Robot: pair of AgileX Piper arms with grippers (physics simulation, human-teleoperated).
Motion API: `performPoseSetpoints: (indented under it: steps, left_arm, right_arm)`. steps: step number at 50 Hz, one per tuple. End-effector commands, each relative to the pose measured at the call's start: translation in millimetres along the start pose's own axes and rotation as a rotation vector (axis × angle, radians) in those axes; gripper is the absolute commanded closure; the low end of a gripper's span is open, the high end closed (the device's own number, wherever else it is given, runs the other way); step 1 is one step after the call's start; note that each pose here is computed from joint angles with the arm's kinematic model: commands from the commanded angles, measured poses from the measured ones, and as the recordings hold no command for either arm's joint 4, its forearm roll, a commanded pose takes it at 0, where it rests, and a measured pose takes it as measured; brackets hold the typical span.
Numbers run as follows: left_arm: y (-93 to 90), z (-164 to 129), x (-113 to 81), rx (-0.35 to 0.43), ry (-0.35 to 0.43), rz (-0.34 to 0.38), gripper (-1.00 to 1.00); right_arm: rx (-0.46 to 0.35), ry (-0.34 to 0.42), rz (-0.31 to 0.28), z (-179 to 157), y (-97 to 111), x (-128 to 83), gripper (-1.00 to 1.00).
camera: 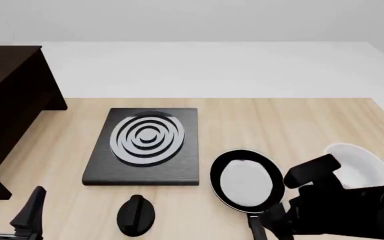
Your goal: Put the frying pan on the cabinet shelf.
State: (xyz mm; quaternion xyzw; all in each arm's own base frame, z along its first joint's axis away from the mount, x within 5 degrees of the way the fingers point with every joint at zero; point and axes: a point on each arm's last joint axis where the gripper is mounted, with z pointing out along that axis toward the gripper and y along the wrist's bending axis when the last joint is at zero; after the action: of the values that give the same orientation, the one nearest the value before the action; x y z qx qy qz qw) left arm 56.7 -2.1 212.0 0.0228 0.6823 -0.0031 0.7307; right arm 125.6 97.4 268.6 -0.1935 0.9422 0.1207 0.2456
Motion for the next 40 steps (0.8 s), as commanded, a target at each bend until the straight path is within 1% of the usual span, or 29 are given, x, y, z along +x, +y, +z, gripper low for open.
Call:
performPoseSetpoints:
  steps: [1, 2, 3, 4, 14, 20, 28, 33, 35, 40]
  left_arm:
    - [0.4, 0, -1.1, -0.006, -0.009, -0.001, -1.00]
    - [0.4, 0, -1.1, -0.006, -0.009, 0.000, -1.00]
    - [0.4, 0, -1.0, -0.006, -0.008, -0.001, -1.00]
    - [0.4, 0, -0.8, -0.007, -0.008, -0.002, -1.00]
    - [0.6, 0, -1.3, -0.009, -0.009, -0.003, -1.00]
    - [0.4, 0, -1.0, -0.006, -0.008, -0.002, -1.00]
    - [0.3, 0, -0.2, -0.006, -0.002, 0.001, -1.00]
    - [0.4, 0, -0.2, -0.006, -0.001, -0.001, -1.00]
    - [0.2, 0, -0.1, -0.004, -0.001, 0.000, -1.00]
    - [0.1, 0, 0.0, -0.001, 0.000, 0.000, -1.00]
  right_arm:
    - [0.011, 0.080, 0.011, 18, 1, 12, -1.00]
    - [0.015, 0.079, 0.025, 18, -1, 12, -1.00]
    - [0.014, 0.078, 0.014, 18, -1, 11, -1.00]
    - [0.013, 0.077, 0.031, 18, 0, 12, -1.00]
    - [0.028, 0.079, 0.032, 31, -6, 14, -1.00]
    - [0.025, 0.091, 0.044, 42, -5, 19, -1.00]
    - [0.022, 0.098, 0.043, 59, -1, 13, -1.00]
    - [0.016, 0.112, 0.046, 69, 2, 17, -1.00]
    - [0.012, 0.128, 0.050, 76, 5, 22, -1.00]
    - [0.010, 0.135, 0.054, 81, 6, 27, -1.00]
